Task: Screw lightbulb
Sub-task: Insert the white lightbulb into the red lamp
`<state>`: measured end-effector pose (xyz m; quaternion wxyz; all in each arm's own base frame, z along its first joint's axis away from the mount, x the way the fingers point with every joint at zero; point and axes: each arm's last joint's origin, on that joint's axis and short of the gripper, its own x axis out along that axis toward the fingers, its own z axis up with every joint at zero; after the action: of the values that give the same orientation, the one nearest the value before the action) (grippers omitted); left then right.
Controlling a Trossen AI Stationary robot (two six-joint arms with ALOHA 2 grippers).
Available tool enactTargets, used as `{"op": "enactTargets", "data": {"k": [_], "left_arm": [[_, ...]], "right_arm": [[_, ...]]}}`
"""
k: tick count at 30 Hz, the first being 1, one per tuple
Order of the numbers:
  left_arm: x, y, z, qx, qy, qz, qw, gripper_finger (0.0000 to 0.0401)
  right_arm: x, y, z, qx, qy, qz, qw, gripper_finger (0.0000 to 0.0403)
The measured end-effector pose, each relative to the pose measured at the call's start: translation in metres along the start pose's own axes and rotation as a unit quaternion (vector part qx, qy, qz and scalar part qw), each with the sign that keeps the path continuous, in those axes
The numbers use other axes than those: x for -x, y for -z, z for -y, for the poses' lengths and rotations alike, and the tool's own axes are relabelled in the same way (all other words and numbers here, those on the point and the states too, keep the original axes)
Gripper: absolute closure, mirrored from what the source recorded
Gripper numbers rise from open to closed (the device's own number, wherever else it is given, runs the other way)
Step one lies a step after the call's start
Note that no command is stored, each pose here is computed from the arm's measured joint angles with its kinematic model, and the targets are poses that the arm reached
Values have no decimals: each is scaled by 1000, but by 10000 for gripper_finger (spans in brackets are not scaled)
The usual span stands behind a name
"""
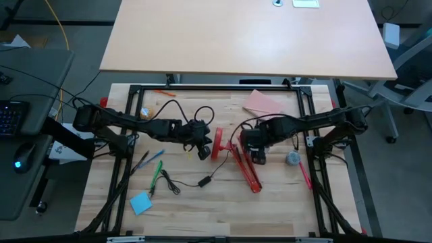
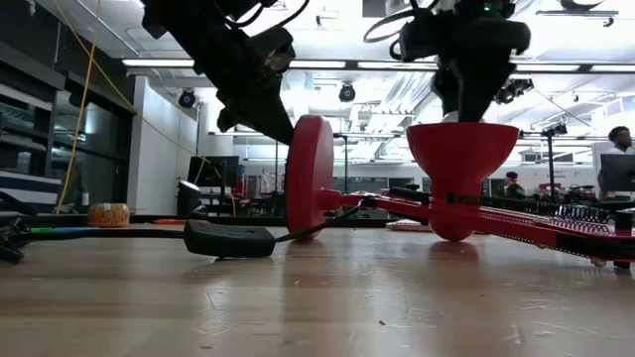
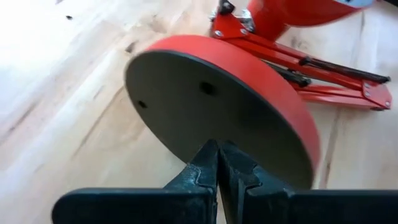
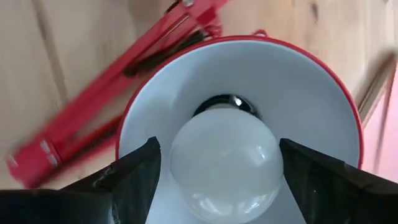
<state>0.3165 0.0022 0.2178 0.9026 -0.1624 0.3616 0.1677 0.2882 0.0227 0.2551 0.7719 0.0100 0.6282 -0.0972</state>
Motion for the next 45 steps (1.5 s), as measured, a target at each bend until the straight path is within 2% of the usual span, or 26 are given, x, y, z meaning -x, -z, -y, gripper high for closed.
{"op": "enactTargets", "data": {"k": [5, 9, 13, 18, 20, 22, 27, 32, 40, 42, 45], "left_arm": [[-2, -5, -10, -4, -12, 4, 1000, 401], [-3, -9, -18, -9, -21, 8, 1000, 401], [-4, -12, -26, -31, -17, 4, 999, 401], [-6, -14, -34, -49, -10, 0, 999, 401], [-6, -15, -36, -49, -7, -1, 999, 401], [-6, -16, -39, -46, -7, -2, 999, 401], [-6, -18, -43, -41, -11, -1, 999, 401], [-6, -17, -43, -41, -11, -1, 999, 401], [-6, -17, -43, -36, -11, -1, 999, 401], [-6, -17, -42, -37, -11, -1, 999, 401], [-6, -17, -43, -37, -11, -1, 999, 401]], "right_arm": [[0, 0, 0, -152, -1, 1, 988, 91], [0, 0, 0, -284, -5, -2, 959, 91], [0, 0, 0, -399, -9, -5, 917, 91], [0, 0, 1, -529, -21, -20, 848, 91], [0, -1, 1, -569, -24, -23, 822, 91], [0, -1, 1, -591, -23, -22, 806, 91], [0, -1, 0, -592, -32, -31, 805, 91], [0, -1, -1, -555, -38, -34, 831, 91], [0, -1, 0, -521, -37, -28, 852, 90], [0, -1, 0, -506, -33, -25, 862, 84], [0, 3, 1, -499, -16, -38, 865, 66]]}}
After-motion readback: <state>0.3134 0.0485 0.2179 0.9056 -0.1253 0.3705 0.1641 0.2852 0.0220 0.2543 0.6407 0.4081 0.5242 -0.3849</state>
